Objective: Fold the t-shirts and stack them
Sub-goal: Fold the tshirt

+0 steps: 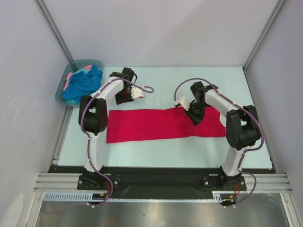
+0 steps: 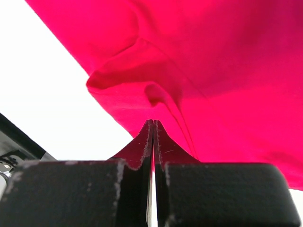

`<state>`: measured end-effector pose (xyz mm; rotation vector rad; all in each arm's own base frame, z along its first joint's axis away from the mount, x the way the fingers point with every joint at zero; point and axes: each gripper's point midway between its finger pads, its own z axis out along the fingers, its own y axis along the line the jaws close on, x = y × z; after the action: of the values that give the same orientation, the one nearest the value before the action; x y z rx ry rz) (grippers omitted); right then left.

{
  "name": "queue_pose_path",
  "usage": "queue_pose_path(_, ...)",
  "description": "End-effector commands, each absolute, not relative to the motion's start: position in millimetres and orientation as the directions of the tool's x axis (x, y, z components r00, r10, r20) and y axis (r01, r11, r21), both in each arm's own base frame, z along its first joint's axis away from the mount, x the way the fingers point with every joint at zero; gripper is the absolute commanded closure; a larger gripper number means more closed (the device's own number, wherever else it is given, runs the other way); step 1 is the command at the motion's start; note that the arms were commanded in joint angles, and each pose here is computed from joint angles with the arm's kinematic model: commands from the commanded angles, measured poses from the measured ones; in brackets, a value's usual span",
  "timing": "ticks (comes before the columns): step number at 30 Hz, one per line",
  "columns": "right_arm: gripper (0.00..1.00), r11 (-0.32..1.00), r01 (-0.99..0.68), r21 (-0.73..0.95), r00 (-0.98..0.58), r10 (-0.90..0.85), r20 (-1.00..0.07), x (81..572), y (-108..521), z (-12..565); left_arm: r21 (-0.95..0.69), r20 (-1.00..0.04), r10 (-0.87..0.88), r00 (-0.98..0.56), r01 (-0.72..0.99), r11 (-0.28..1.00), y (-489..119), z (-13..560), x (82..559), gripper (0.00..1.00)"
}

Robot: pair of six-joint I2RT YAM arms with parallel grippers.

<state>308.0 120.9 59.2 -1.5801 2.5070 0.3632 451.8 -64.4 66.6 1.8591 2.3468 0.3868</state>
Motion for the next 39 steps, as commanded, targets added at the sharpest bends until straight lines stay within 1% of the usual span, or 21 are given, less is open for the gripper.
queue_pose_path(1, 1.00, 0.388, -0.915, 0.106, -0.403, -0.878, -0.258, 310.0, 121.0, 66.9, 0.290, 0.059, 0.975, -0.216, 0.938, 0.191, -68.1, 75.5, 453.9, 0.57)
queue_pose_path(2, 0.99, 0.396, -0.912, 0.104, -0.409, -0.878, -0.246, 311.3, 116.8, 65.2, 0.287, 0.056, 0.975, -0.217, 0.938, 0.192, -69.2, 74.8, 453.2, 0.57)
queue_pose_path(3, 0.92, 0.416, -0.904, 0.097, -0.427, -0.870, -0.248, 316.7, 110.4, 64.0, 0.288, 0.052, 0.974, -0.221, 0.937, 0.197, -69.8, 75.2, 452.9, 0.57)
queue_pose_path(4, 0.90, 0.434, -0.896, 0.098, -0.444, -0.861, -0.246, 320.2, 107.0, 61.7, 0.282, 0.053, 0.973, -0.223, 0.938, 0.200, -69.6, 73.3, 451.2, 0.58)
queue_pose_path(9, 0.92, 0.523, -0.851, 0.042, -0.516, -0.821, -0.245, 345.2, 76.5, 51.5, 0.280, 0.053, 0.972, -0.228, 0.938, 0.205, -68.9, 73.1, 448.6, 0.58)
queue_pose_path(10, 0.91, 0.533, -0.845, 0.045, -0.526, -0.813, -0.248, 347.8, 73.4, 50.9, 0.281, 0.052, 0.972, -0.229, 0.937, 0.205, -68.9, 73.8, 448.6, 0.58)
queue_pose_path(11, 0.88, 0.537, -0.841, 0.070, -0.536, -0.807, -0.247, 348.7, 72.6, 51.5, 0.283, 0.052, 0.972, -0.229, 0.937, 0.205, -68.8, 74.3, 449.1, 0.58)
queue_pose_path(12, 0.81, 0.540, -0.836, 0.091, -0.545, -0.801, -0.249, 348.1, 72.7, 51.9, 0.285, 0.053, 0.972, -0.229, 0.936, 0.206, -68.5, 74.7, 449.1, 0.58)
queue_pose_path(15, 0.71, 0.538, -0.835, 0.114, -0.548, -0.796, -0.256, 344.4, 74.8, 54.4, 0.290, 0.053, 0.971, -0.232, 0.934, 0.207, -68.2, 76.6, 449.7, 0.58)
queue_pose_path(20, 0.66, 0.537, -0.837, 0.111, -0.547, -0.807, -0.221, 335.9, 63.1, 48.7, 0.296, 0.053, 0.970, -0.236, 0.932, 0.210, -67.9, 78.0, 451.2, 0.58)
queue_pose_path(21, 0.64, 0.535, -0.837, 0.115, -0.546, -0.809, -0.215, 333.3, 60.1, 47.9, 0.297, 0.049, 0.971, -0.235, 0.931, 0.211, -68.6, 78.3, 451.8, 0.58)
queue_pose_path(31, 0.57, 0.576, -0.809, 0.120, -0.588, -0.793, -0.160, 316.2, 23.0, 46.9, 0.296, 0.043, 0.970, -0.240, 0.930, 0.217, -69.8, 75.5, 452.6, 0.58)
queue_pose_path(34, 0.56, 0.593, -0.794, 0.130, -0.607, -0.780, -0.149, 313.0, 17.4, 43.1, 0.296, 0.041, 0.970, -0.240, 0.930, 0.217, -71.2, 75.1, 453.7, 0.58)
queue_pose_path(38, 0.59, 0.600, -0.787, 0.146, -0.617, -0.774, -0.144, 308.3, 17.5, 38.7, 0.296, 0.040, 0.971, -0.237, 0.931, 0.214, -73.5, 74.7, 454.0, 0.58)
queue_pose_path(39, 0.65, 0.600, -0.786, 0.147, -0.618, -0.773, -0.147, 307.8, 18.0, 38.9, 0.295, 0.041, 0.971, -0.237, 0.931, 0.214, -73.5, 74.0, 453.9, 0.58)
